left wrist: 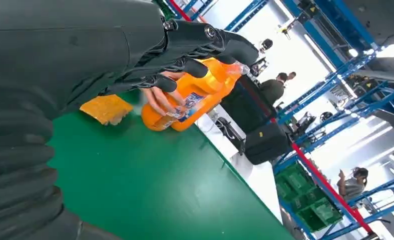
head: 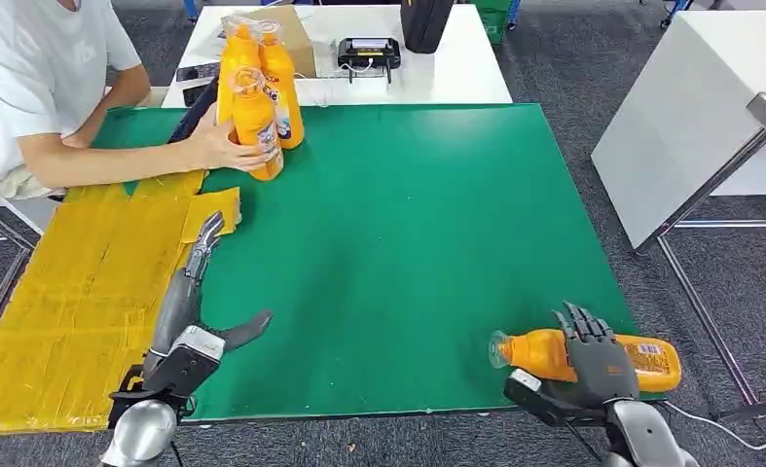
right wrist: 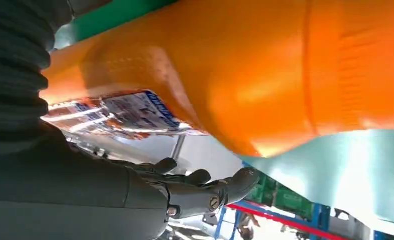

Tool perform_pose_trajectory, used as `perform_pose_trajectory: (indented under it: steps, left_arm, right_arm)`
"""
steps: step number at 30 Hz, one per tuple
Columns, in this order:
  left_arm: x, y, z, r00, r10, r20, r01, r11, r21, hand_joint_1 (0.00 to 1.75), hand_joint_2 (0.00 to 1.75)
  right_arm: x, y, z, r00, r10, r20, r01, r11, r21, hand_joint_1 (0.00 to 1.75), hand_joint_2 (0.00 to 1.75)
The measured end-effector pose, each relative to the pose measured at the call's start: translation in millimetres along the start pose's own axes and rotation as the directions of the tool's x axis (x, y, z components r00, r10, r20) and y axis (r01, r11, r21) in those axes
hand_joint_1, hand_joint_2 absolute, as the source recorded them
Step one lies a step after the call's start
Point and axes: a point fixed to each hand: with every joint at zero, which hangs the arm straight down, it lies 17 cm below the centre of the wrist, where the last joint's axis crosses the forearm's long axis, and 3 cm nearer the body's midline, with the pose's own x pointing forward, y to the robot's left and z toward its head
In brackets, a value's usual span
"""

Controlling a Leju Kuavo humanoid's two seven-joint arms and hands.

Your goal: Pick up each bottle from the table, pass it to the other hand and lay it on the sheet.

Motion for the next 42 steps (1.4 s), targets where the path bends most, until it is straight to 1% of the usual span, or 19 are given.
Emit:
perform_pose_trajectory:
  steps: [11,24,30,31,32,33,34,38,39,41,42]
  left_arm:
    - [2.3,-3.4,0.2,1.000,0.006,0.003,-0.006,1.000,-0.007,0.00,1.75]
    - [4.4,-6.2,0.2,1.000,0.010,0.008,-0.010,1.000,-0.013,0.00,1.75]
    - [9.0,-8.7,-2.2,1.000,0.023,0.020,-0.022,1.000,-0.017,0.00,1.75]
    - [10.3,-9.4,-2.9,0.999,0.025,0.024,-0.025,1.000,-0.019,0.00,1.75]
    - [12.1,-10.7,-3.8,0.999,0.028,0.029,-0.028,0.999,-0.022,0.00,1.75]
    - [13.6,-11.4,-4.7,0.999,0.034,0.033,-0.033,0.999,-0.023,0.00,1.75]
    - [14.5,-12.1,-5.6,0.999,0.035,0.036,-0.034,0.999,-0.024,0.00,1.75]
    - [16.5,-15.1,-8.2,0.998,0.047,0.041,-0.045,0.999,-0.030,0.00,1.75]
    - [17.0,-15.9,-9.1,0.998,0.047,0.043,-0.046,0.998,-0.032,0.00,1.75]
    - [17.9,-17.0,-10.2,0.998,0.048,0.046,-0.047,0.998,-0.035,0.00,1.75]
    - [18.8,-17.9,-10.4,0.998,0.050,0.048,-0.048,0.998,-0.037,0.00,1.75]
  right_arm:
    - [-39.3,5.3,5.8,0.996,0.024,-0.086,-0.022,0.999,0.028,0.00,1.75]
    - [-53.7,10.4,7.0,0.992,0.031,-0.119,-0.025,0.999,0.048,0.00,1.75]
    - [-70.6,19.4,2.6,0.988,0.031,-0.149,-0.020,0.997,0.075,0.02,1.75]
    - [-73.9,22.1,1.1,0.988,0.032,-0.153,-0.019,0.996,0.082,0.10,1.75]
    - [-75.5,24.5,-0.6,0.987,0.032,-0.155,-0.018,0.996,0.088,0.26,1.75]
    - [-77.7,26.1,-2.6,0.987,0.033,-0.158,-0.018,0.996,0.093,0.51,1.75]
    - [-79.2,28.8,-4.5,0.986,0.035,-0.160,-0.019,0.995,0.100,0.54,1.75]
    - [-85.6,40.2,-8.1,0.984,0.046,-0.173,-0.023,0.991,0.131,0.54,1.75]
    - [-87.1,42.5,-8.4,0.983,0.049,-0.176,-0.025,0.990,0.138,0.65,1.75]
    - [-90.0,47.0,-8.9,0.982,0.056,-0.182,-0.028,0.988,0.151,1.34,1.75]
    - [-91.1,47.5,-9.8,0.981,0.057,-0.184,-0.029,0.988,0.153,1.34,1.75]
